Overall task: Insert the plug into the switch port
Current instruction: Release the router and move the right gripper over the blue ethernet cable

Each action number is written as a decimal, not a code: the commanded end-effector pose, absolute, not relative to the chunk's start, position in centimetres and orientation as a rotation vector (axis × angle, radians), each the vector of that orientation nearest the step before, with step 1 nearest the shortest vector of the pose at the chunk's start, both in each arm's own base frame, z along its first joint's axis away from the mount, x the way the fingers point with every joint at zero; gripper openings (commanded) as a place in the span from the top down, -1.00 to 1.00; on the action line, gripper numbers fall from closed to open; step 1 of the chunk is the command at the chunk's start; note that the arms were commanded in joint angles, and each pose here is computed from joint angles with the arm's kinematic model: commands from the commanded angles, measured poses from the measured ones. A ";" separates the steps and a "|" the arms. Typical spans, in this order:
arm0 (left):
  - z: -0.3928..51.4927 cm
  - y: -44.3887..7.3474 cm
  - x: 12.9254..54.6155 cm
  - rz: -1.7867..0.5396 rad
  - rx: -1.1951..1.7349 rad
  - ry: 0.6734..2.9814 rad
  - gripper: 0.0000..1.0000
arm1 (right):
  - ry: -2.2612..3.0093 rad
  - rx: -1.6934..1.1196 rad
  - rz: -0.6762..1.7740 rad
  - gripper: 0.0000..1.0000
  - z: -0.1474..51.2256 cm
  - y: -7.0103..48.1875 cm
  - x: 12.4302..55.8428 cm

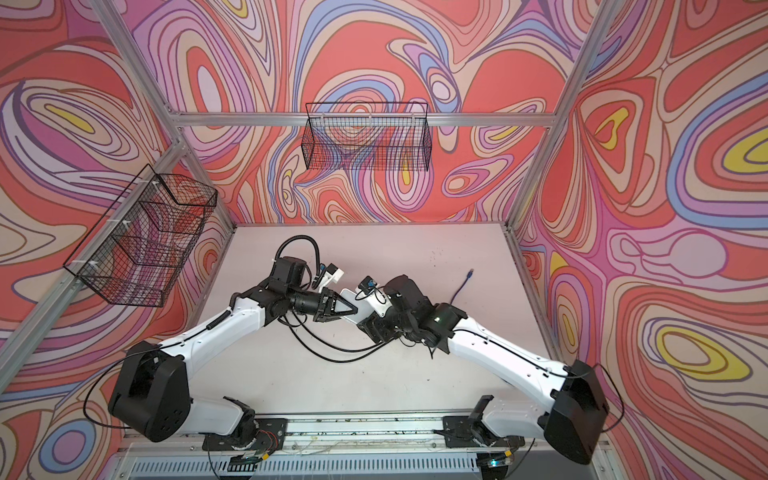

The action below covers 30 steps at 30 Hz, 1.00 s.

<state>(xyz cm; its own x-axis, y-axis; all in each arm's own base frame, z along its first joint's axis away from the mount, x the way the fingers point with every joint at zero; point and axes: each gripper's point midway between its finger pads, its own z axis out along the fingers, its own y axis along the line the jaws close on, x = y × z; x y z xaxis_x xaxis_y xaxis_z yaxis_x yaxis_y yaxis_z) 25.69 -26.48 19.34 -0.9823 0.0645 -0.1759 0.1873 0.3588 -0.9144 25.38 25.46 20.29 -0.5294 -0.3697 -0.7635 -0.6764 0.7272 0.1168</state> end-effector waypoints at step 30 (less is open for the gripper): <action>21.3 -39.9 37.3 -1.600 0.014 2.320 0.78 | 2.543 0.738 0.007 -0.18 9.0 -1.9 37.3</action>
